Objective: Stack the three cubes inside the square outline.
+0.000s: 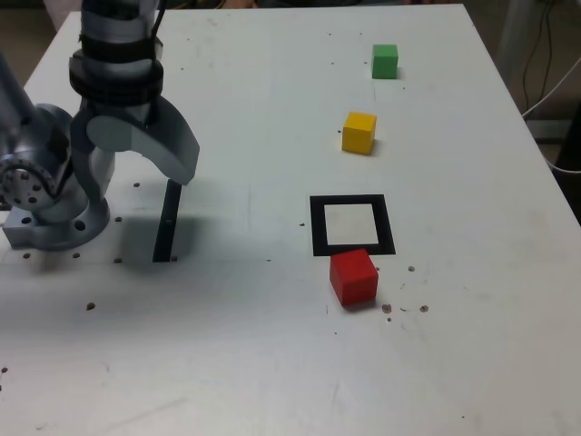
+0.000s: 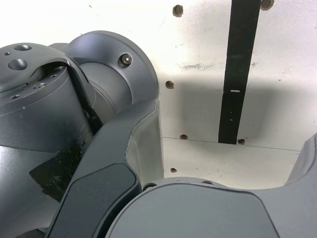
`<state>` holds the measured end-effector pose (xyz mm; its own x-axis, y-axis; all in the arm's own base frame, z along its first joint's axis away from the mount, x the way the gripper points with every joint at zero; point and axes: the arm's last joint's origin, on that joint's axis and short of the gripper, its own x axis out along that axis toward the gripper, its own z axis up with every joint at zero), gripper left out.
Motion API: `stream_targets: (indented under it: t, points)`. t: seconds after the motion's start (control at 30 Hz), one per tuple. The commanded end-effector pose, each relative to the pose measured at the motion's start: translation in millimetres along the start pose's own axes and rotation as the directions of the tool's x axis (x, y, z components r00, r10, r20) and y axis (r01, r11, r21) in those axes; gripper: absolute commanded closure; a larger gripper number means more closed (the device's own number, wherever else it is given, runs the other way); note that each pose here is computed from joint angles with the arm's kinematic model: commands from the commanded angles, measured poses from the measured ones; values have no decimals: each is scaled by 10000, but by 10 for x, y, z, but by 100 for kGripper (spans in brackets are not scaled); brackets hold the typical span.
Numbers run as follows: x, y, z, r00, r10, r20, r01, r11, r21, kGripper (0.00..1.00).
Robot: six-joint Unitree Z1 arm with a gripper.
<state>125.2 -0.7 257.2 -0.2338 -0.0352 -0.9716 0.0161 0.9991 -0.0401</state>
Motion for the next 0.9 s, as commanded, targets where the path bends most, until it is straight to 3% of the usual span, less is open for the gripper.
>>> stream_targets:
  t: [0.0,0.37,0.5,0.67,0.87]
  points:
    - [-7,0,2,10000,3,17,-3,10000,-22,0]
    - [-21,0,15,9998,220,15,-220,9997,-77,0]
    - [-50,-36,-14,10000,93,19,-93,10000,1,0]
    - [-171,-111,5,9989,-50,466,43,9999,161,0]
    - [-325,-283,76,9943,208,1049,-165,9990,-415,0]
